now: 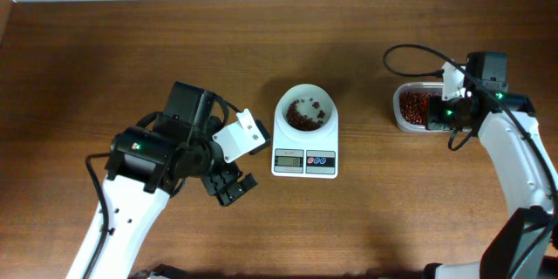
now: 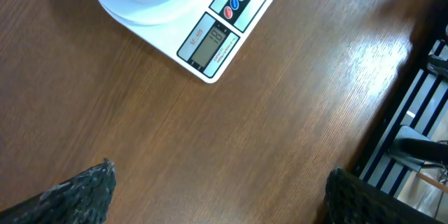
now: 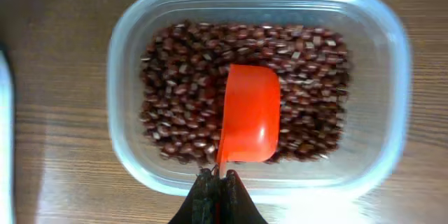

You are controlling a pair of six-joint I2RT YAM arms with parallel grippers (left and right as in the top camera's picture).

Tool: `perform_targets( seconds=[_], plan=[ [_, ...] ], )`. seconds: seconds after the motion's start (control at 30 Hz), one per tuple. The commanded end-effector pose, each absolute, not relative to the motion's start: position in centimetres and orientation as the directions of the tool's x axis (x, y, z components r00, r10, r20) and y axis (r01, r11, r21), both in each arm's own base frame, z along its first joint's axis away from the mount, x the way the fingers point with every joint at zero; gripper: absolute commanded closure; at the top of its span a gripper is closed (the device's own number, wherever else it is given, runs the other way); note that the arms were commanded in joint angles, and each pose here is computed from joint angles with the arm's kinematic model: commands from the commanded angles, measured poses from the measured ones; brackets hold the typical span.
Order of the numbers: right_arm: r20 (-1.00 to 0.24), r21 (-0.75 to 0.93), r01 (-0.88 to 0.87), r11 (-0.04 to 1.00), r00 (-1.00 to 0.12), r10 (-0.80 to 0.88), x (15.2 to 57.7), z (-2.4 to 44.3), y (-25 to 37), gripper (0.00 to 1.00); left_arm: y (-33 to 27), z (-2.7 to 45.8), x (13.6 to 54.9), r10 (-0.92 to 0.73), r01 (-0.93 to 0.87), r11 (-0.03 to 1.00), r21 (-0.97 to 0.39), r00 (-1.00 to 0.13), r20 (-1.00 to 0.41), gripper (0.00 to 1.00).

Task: Scoop and weigh 50g on scale
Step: 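Return the scoop to the bean tub and scoop more beans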

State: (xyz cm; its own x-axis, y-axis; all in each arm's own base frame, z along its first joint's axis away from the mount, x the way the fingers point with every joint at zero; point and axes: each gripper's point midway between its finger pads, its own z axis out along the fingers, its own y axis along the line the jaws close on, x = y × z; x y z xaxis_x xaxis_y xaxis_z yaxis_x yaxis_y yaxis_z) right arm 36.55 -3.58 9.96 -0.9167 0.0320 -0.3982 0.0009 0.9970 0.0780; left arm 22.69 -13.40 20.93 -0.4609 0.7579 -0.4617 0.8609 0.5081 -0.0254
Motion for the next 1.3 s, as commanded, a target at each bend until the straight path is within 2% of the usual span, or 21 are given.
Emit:
perform_targets(
  seconds=[0.0, 0.2, 0.3, 0.47, 0.73, 1.27],
  plan=[
    [-0.362, 0.198, -0.04, 0.979, -0.931, 0.036, 36.3, 8.7, -1.6, 0.96, -13.2, 20.7, 22.7, 0.764, 0.865, 0.502, -0.024, -0.456, -0.456, 0.01],
    [-0.288, 0.263, -0.01, 0.965, -0.955, 0.069, 36.1, 6.0, -1.5, 0.96, -13.2, 20.7, 22.7, 0.764, 0.865, 0.502, -0.024, -0.456, -0.456, 0.01],
    [-0.3, 0.291, 0.056, 0.955, -0.943, 0.147, 36.1, 6.8, -3.1, 0.96, -13.2, 20.7, 22.7, 0.764, 0.865, 0.502, -0.024, -0.456, -0.456, 0.01],
    [-0.305, 0.429, 0.122, 0.895, -0.913, 0.271, 35.8, 8.4, -5.2, 0.96, -13.2, 20.7, 22.7, 0.764, 0.865, 0.502, -0.024, -0.456, -0.456, 0.01],
    [-0.317, 0.642, 0.149, 0.752, -0.842, 0.437, 35.5, 11.0, -7.7, 0.96, -13.2, 20.7, 22.7, 0.764, 0.865, 0.502, -0.024, -0.456, -0.456, 0.01],
    [-0.3, 0.798, 0.124, 0.59, -0.767, 0.566, 34.8, 13.9, -9.7, 0.96, -13.2, 20.7, 22.7, 0.764, 0.865, 0.502, -0.024, -0.456, -0.456, 0.01]
  ],
)
